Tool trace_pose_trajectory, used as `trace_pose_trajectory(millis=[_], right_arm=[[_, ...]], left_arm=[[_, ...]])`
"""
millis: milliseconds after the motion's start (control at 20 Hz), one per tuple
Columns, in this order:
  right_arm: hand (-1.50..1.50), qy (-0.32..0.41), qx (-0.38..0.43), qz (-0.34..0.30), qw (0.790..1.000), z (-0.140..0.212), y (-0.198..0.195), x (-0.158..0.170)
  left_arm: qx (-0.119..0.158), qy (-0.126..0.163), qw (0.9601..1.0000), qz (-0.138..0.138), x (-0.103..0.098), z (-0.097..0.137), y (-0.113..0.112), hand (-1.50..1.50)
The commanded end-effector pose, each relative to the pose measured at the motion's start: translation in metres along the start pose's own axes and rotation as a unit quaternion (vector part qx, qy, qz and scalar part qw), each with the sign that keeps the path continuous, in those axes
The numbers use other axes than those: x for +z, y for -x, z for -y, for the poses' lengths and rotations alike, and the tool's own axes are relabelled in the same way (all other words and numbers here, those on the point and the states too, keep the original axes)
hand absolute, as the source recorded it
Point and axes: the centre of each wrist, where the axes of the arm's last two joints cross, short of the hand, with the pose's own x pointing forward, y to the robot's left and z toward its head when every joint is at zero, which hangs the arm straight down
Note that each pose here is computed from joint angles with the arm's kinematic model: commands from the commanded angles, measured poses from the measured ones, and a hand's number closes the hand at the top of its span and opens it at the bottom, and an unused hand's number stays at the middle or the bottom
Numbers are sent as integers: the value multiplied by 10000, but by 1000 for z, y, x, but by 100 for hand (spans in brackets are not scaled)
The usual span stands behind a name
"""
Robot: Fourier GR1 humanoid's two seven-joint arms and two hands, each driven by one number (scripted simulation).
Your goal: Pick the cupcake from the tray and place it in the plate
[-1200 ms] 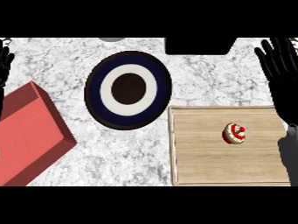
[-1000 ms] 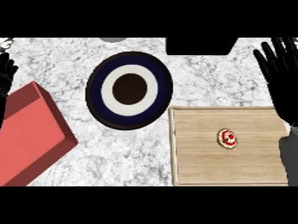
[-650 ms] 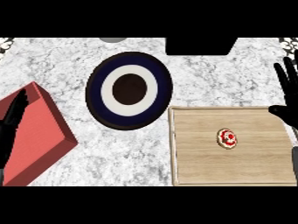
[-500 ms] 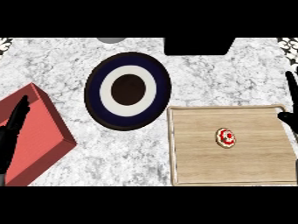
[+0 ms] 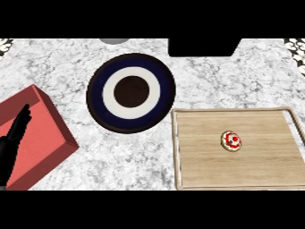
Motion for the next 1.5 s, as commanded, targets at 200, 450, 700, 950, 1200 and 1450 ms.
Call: trace_pose_trajectory(millis=[200, 450, 700, 950, 1200, 1450], right_arm=[[-150, -1251, 1967, -1160, 9655, 18, -47, -8], [-150, -1411, 2407, -1724, 9447, 23, -61, -42], [-150, -1885, 2784, -2205, 9156, 24, -51, -76], [-150, -2366, 3026, -2631, 8850, 0, -10, -79], [-150, -2908, 3551, -2884, 8403, 6, 0, -88], [-150, -3134, 3592, -2925, 8290, -3, 42, -97]], left_arm=[[5, 64, 10000, -39, 4, 1, 3, 0], [8, 21, 9999, 99, -4, 8, -8, 0], [37, 118, 9999, 57, -6, 12, 7, 0], [45, 130, 9999, 56, 13, 15, -7, 0], [23, 90, 9999, 50, -1, 17, 11, 0], [32, 103, 9999, -3, -7, 5, -16, 0]])
